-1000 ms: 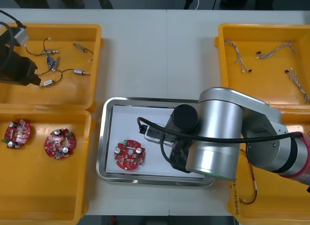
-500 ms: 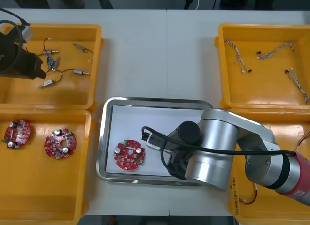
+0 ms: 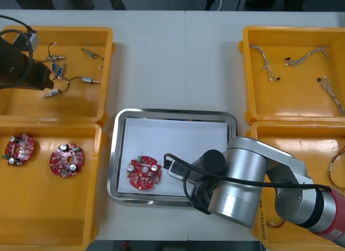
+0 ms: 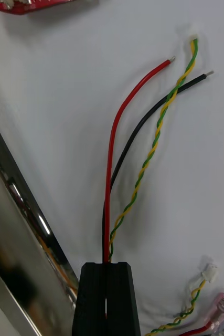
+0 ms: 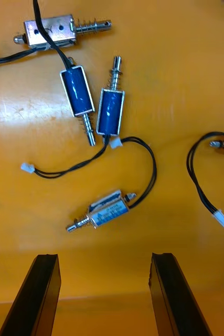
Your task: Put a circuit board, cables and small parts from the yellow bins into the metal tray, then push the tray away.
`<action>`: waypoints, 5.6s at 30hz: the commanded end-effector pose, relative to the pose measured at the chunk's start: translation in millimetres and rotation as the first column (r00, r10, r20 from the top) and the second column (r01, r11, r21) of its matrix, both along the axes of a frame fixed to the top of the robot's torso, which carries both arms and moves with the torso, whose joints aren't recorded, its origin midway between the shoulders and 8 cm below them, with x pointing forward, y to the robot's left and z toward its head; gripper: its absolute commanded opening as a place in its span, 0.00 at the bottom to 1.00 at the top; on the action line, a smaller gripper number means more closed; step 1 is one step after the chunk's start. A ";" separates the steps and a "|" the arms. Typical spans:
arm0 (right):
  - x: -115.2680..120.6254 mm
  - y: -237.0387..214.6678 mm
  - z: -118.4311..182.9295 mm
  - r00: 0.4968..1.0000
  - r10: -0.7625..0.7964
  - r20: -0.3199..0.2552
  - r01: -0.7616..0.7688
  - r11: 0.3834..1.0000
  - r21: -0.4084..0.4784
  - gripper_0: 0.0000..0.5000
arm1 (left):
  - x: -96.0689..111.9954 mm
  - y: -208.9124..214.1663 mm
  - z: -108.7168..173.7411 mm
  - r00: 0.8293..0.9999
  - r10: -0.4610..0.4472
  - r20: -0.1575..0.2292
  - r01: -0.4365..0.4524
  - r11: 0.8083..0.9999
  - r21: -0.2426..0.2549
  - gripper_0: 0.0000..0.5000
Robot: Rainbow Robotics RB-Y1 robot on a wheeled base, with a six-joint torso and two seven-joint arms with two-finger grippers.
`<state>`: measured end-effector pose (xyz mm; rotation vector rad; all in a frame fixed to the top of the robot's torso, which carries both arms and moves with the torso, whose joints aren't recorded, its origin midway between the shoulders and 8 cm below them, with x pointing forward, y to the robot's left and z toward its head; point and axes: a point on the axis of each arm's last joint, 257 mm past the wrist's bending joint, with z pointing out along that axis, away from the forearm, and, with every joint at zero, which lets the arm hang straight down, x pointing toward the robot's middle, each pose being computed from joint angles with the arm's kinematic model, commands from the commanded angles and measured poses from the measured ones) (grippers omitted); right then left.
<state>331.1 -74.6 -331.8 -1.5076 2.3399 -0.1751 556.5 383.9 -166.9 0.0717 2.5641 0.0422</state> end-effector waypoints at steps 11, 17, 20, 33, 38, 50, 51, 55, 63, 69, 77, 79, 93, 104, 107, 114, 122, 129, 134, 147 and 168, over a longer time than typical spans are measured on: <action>6.4 27.8 17.5 0.996 0.033 0.081 -0.035 0.999 0.023 1.00 | 32.9 -13.2 1.0 0.986 -0.149 0.080 0.139 0.983 0.122 1.00; 10.6 23.5 34.4 0.996 0.007 0.090 -0.008 1.000 0.009 1.00 | 36.1 -16.2 -9.1 0.985 -0.152 0.080 0.143 0.984 0.111 1.00; 8.5 20.3 47.3 0.997 -0.004 0.081 0.003 1.000 0.011 1.00 | 37.9 -16.8 -13.4 0.984 -0.157 0.083 0.147 0.982 0.115 1.00; 49.0 4.5 152.7 0.984 -0.086 0.156 0.072 0.993 0.099 1.00 | 43.6 -23.7 -29.6 0.981 -0.173 0.092 0.161 0.980 0.119 1.00; 68.7 -2.7 195.9 0.976 -0.137 0.168 0.104 0.976 0.189 1.00 | 43.0 -24.3 -33.1 0.980 -0.176 0.087 0.165 0.979 0.123 1.00; 108.2 -82.3 256.4 0.936 -0.330 0.125 0.284 0.915 0.288 1.00 | 43.6 -27.1 -36.6 0.979 -0.181 0.088 0.170 0.977 0.128 1.00; 111.9 -93.2 261.0 0.928 -0.353 0.120 0.307 0.906 0.293 1.00 | 43.6 -27.1 -36.6 0.979 -0.183 0.088 0.171 0.977 0.129 0.78; 124.5 -128.9 282.2 0.895 -0.428 0.121 0.376 0.874 0.309 1.00 | 43.4 -27.0 -37.1 0.980 -0.182 0.087 0.170 0.977 0.128 0.00; 143.2 -191.9 304.5 0.805 -0.587 0.090 0.525 0.775 0.351 1.00 | 42.9 -28.2 -36.9 0.979 -0.183 0.086 0.172 0.978 0.122 0.00; 157.7 -234.8 314.1 0.717 -0.696 0.039 0.629 0.671 0.393 1.00 | 40.6 -28.5 -38.7 0.981 -0.180 0.075 0.171 0.978 0.118 0.00; 165.5 -285.0 316.2 0.607 -0.794 0.045 0.723 0.574 0.383 1.00 | 29.2 -23.0 -21.1 0.988 -0.148 0.030 0.146 0.987 0.072 0.00; 166.7 -294.9 315.7 0.580 -0.814 0.044 0.743 0.550 0.381 1.00 | 25.7 -22.1 -15.9 0.989 -0.145 0.021 0.143 0.987 0.067 0.00; 169.1 -337.7 296.4 0.423 -0.902 -0.083 0.848 0.362 0.386 1.00 | -5.2 -14.7 28.8 0.994 -0.105 -0.031 0.106 0.994 0.035 0.00; 170.3 -335.4 266.6 0.419 -0.899 -0.129 0.874 0.362 0.323 1.00 | -42.9 -7.4 61.8 0.996 -0.057 -0.073 0.064 0.994 0.094 0.00; 180.6 -335.2 263.8 0.438 -0.888 -0.141 0.866 0.374 0.332 1.00 | -57.8 -5.6 66.4 0.995 -0.048 -0.086 0.056 0.994 0.097 0.00; 208.6 -329.3 260.2 0.464 -0.871 -0.162 0.853 0.389 0.349 1.00 | -73.8 -12.2 85.4 0.999 -0.008 -0.038 0.010 0.997 0.079 0.00; 239.4 -316.5 248.2 0.531 -0.846 -0.050 0.802 0.483 0.352 1.00 | -88.3 -37.1 88.1 1.000 0.006 0.004 -0.006 1.000 0.003 0.00; 256.2 -320.7 228.9 0.602 -0.798 -0.001 0.751 0.566 0.339 1.00 | -94.3 -65.5 88.6 0.998 -0.068 0.004 0.068 0.998 -0.009 0.00; 263.2 -324.6 218.0 0.649 -0.760 0.031 0.714 0.622 0.320 1.00 | -100.4 -95.2 79.7 0.995 -0.097 -0.013 0.097 0.995 -0.011 0.00; 286.6 -340.0 199.1 0.736 -0.664 0.129 0.605 0.732 0.313 1.00 | -107.6 -185.4 64.7 0.990 -0.136 -0.038 0.133 0.988 -0.076 0.00; 302.9 -369.1 184.1 0.767 -0.590 0.252 0.529 0.804 0.271 1.00 | -114.2 -256.5 28.1 0.985 -0.166 -0.044 0.166 0.986 -0.020 0.00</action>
